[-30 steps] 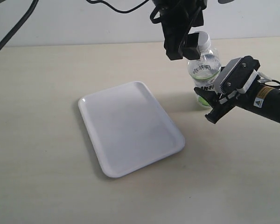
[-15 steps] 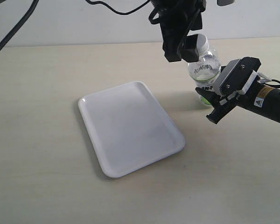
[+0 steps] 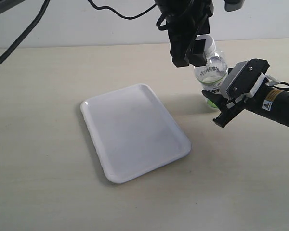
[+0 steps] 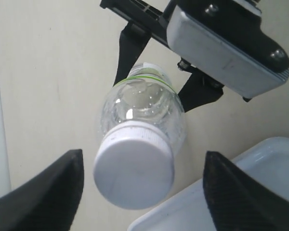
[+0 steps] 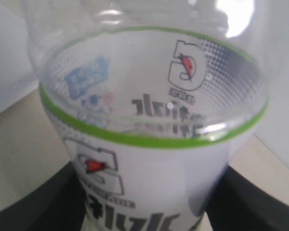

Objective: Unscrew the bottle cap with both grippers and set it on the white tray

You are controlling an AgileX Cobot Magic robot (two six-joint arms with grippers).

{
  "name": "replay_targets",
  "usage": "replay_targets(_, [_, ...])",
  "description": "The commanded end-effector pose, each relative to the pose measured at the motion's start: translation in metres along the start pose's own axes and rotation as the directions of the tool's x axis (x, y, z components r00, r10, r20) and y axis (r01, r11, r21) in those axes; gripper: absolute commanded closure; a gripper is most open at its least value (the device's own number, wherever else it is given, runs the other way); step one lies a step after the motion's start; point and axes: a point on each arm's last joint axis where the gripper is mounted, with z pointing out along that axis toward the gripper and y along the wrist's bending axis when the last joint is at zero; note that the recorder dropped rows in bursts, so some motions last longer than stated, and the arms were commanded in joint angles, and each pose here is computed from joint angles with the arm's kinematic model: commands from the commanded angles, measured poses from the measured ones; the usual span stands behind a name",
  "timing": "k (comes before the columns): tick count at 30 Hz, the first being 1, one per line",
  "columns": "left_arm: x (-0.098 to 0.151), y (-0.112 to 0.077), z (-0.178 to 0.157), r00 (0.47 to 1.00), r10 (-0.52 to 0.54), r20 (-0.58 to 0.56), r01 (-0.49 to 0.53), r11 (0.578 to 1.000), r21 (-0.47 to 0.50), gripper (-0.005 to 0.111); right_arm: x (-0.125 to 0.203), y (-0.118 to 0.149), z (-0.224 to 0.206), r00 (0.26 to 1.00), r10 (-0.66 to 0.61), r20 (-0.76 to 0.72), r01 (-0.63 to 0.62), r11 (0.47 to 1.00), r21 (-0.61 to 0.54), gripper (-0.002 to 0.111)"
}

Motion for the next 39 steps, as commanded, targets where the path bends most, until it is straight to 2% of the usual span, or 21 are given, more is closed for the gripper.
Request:
replay_targets(1, [-0.003,0.000,-0.004,1.000,-0.007,0.017,0.007,1.000,-0.004,0.052,0.013,0.005,-0.001,0.994,0.012,-0.104,-0.016,0.999,-0.038,0.108])
replay_targets(13, [-0.005,0.001,-0.004,0.999,-0.009,0.031,0.009,1.000,-0.017,0.107,0.013,0.005,-0.001,0.994,0.015,-0.104,-0.019,0.999,-0.038,0.108])
replay_targets(16, [-0.007,-0.001,-0.003,0.999,-0.034,0.035,0.034,0.999,-0.010,0.107,0.013,0.005,-0.001,0.994,0.017,-0.105,-0.021,0.999,-0.038,0.108])
replay_targets(19, [-0.012,-0.003,-0.002,0.989,-0.138,0.042,0.139,0.990,-0.007,0.107,0.013,0.005,-0.001,0.994,0.017,-0.105,-0.021,0.999,-0.038,0.108])
replay_targets(23, [-0.015,-0.005,-0.002,0.953,-0.300,0.043,0.300,0.954,0.006,0.107,0.013,0.005,-0.001,0.994,0.027,-0.105,-0.031,0.999,-0.037,0.108])
replay_targets(29, [-0.018,-0.008,-0.001,0.844,-0.536,0.034,0.535,0.844,0.026,0.107,0.013,0.005,-0.001,0.994,0.027,-0.105,-0.031,0.999,-0.037,0.108])
replay_targets(32, [-0.019,-0.009,-0.001,0.773,-0.634,0.030,0.633,0.774,0.032,0.107,0.013,0.005,-0.001,0.994,0.030,-0.105,-0.034,0.999,-0.037,0.108])
replay_targets(33, [-0.019,-0.009,-0.001,0.738,-0.674,0.027,0.673,0.739,0.034,0.107,0.013,0.005,-0.001,0.994,0.036,-0.105,-0.040,0.999,-0.036,0.108])
replay_targets(39, [-0.018,-0.011,-0.001,0.587,-0.810,0.002,0.809,0.586,0.044,0.107,0.013,0.005,-0.001,0.993,0.044,-0.106,-0.048,0.998,-0.035,0.108])
